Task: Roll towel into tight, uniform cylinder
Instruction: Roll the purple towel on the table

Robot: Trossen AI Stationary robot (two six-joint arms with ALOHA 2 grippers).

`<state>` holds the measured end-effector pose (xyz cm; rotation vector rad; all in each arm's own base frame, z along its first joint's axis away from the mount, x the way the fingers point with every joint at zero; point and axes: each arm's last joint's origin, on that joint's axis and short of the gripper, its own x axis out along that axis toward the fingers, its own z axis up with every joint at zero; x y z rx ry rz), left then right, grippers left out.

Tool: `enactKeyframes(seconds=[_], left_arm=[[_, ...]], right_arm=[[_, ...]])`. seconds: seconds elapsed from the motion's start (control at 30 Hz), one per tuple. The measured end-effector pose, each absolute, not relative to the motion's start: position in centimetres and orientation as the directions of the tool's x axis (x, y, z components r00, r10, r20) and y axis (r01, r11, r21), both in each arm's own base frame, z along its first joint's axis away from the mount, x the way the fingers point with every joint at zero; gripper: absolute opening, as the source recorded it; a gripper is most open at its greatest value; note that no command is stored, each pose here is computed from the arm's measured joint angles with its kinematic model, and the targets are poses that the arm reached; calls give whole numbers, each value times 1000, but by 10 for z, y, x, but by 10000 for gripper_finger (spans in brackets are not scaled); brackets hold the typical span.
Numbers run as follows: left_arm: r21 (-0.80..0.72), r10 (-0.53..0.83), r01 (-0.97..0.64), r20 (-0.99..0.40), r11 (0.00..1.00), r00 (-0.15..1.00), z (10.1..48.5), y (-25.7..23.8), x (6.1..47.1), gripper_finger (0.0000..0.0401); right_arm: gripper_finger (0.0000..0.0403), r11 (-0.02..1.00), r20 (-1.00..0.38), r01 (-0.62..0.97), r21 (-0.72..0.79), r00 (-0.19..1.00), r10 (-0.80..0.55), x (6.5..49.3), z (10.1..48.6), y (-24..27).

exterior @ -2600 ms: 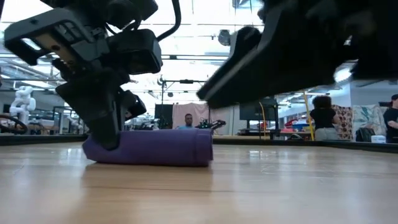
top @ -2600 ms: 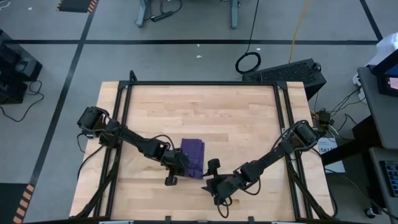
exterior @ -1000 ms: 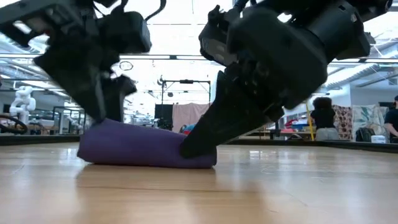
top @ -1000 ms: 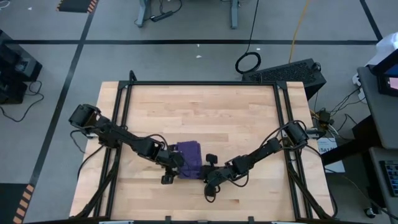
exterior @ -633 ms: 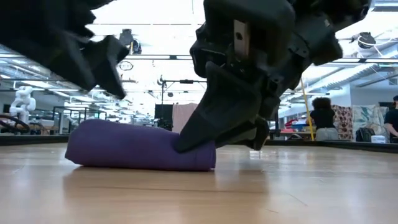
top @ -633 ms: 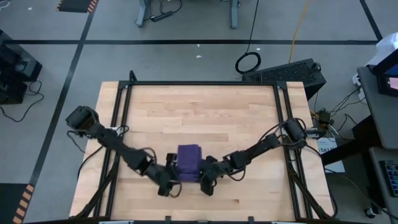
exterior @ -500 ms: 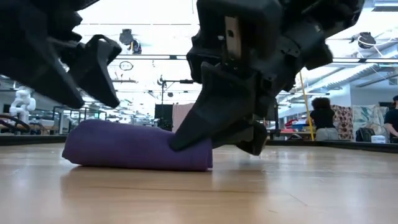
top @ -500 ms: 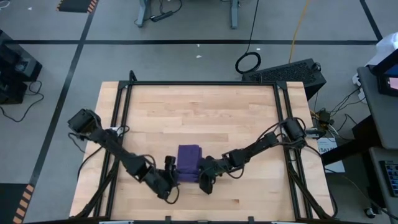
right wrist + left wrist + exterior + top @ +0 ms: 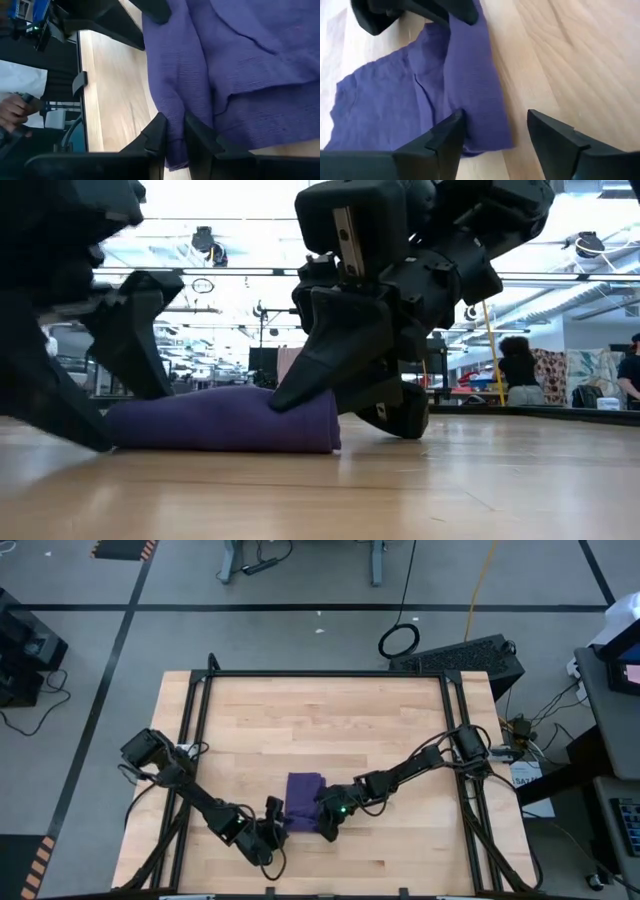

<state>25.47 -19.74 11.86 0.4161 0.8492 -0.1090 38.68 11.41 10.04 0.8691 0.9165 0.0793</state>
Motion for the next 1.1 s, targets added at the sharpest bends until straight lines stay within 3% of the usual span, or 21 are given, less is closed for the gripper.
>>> enactKeyframes(seconds=[0.17,0.43,0.57,0.73,0.93,1.1], left_arm=[[329,101,247,-760,911,641,108,-195,258,166],[352,130,261,-783,899,608,113,-189,253,16],[369,149,289,-805,883,574,117,-185,247,22],[300,64,356,-836,885,545,127,-182,247,15],[134,-76,390,-875,911,478,135,-170,254,12],[22,-164,390,-884,921,437,136,-158,263,11]], right_arm=[[50,673,-661,283,683,632,405,387,100,113],[105,800,-658,157,579,670,345,383,115,120],[145,908,-665,26,418,690,286,374,126,135],[182,987,-635,-95,133,756,158,362,131,167],[199,971,-534,-161,-178,845,42,347,136,203],[201,960,-461,-156,-231,887,33,347,144,211]])
